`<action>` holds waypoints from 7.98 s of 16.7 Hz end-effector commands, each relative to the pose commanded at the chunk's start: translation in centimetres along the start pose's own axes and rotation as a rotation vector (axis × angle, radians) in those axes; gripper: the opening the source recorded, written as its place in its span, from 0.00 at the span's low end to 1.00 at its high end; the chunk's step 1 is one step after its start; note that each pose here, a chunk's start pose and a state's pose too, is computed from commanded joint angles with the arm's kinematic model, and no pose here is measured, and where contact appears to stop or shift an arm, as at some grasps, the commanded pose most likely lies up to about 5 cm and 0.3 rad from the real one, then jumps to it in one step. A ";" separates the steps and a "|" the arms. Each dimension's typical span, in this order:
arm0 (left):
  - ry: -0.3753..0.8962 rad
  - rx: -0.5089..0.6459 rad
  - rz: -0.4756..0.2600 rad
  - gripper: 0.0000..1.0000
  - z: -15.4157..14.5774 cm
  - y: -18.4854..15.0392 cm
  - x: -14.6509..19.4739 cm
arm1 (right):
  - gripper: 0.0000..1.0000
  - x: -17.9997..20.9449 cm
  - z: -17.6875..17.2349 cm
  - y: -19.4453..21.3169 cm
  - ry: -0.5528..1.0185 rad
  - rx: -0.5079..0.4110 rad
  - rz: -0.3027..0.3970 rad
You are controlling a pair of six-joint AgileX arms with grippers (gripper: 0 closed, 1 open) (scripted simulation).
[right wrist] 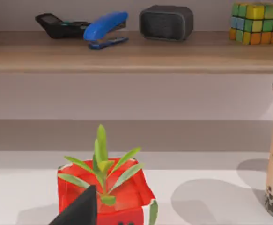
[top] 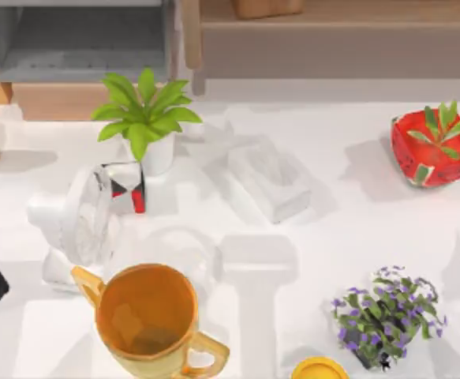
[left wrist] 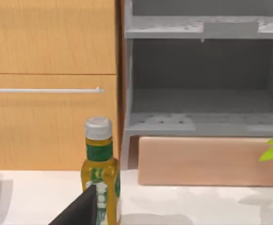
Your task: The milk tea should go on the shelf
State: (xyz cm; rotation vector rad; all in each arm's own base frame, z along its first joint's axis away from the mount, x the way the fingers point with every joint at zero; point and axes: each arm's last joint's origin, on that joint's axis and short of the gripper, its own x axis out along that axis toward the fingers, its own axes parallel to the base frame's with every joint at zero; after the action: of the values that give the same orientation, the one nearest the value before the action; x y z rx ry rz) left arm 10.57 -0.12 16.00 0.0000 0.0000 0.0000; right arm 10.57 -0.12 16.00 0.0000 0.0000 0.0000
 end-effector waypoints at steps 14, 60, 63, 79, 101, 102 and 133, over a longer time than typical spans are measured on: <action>0.000 0.000 0.000 1.00 0.0 0.0 0.0 | 1.00 4.9 1.1 -2.0 0.142 0.026 -0.017; 0.000 0.000 0.000 1.00 0.0 0.0 0.0 | 0.85 25.7 -9.9 -15.3 -0.002 -0.012 -0.016; 0.000 0.000 0.000 1.00 0.0 0.0 0.0 | 0.62 25.7 -9.9 -15.3 -0.002 -0.012 -0.016; 0.000 0.000 0.000 1.00 0.0 0.0 0.0 | 0.00 25.7 -9.9 -15.3 -0.002 -0.012 -0.016; 0.000 0.000 0.000 1.00 0.0 0.0 0.0 | 0.00 25.2 0.1 -16.7 -0.085 -0.187 -0.192; 0.000 0.000 0.000 1.00 0.0 0.0 0.0 | 0.00 25.3 1.0 -16.6 -0.079 -0.193 -0.199; 0.000 0.000 0.000 1.00 0.0 0.0 0.0 | 0.00 35.1 8.1 -12.5 0.005 -0.010 -0.013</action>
State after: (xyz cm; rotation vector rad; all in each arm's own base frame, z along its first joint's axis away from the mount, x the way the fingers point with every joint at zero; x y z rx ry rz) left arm 10.57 -0.12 16.00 0.0000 0.0000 0.0000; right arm 45.65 -12.59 24.11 -0.0102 0.0055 -0.0134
